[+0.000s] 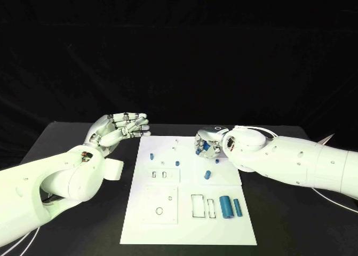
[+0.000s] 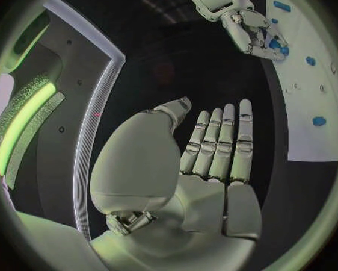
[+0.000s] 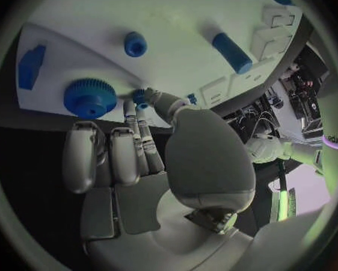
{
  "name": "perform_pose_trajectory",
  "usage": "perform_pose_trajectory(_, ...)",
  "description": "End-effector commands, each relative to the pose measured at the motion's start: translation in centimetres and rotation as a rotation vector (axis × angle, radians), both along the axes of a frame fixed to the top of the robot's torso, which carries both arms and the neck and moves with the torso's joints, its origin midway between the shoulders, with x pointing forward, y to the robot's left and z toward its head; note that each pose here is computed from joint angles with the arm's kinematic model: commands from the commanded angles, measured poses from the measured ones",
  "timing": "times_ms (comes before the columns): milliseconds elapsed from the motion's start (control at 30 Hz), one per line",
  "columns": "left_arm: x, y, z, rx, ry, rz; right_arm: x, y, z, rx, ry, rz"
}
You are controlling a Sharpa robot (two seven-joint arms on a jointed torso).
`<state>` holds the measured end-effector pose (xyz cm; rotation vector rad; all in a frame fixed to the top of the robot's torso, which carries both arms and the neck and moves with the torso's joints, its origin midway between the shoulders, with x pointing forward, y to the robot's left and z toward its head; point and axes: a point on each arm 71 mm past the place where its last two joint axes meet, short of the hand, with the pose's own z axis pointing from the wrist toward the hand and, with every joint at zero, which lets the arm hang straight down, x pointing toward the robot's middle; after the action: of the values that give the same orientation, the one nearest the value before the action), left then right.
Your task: Assemble the parts on the task board
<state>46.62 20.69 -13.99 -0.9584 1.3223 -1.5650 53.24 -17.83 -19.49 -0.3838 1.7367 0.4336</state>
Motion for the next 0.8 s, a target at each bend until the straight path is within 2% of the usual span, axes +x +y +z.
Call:
perform_pose_trajectory(33,-0.08,-0.2,0.18,-0.006,-0.007,-0.023,-0.1,0.1,-0.2,-0.022,0.010,0.005)
perform_pose_trajectory(400,-0.04,-0.2,0.16,-0.005,-0.005,-0.022,-0.1,0.2,0.0,0.000,-0.014,0.002)
perform_pose_trajectory(800,0.06,0.0,0.08,-0.002,0.001,-0.017,-0.5,0.3,1.1,0.076,-0.101,-0.019)
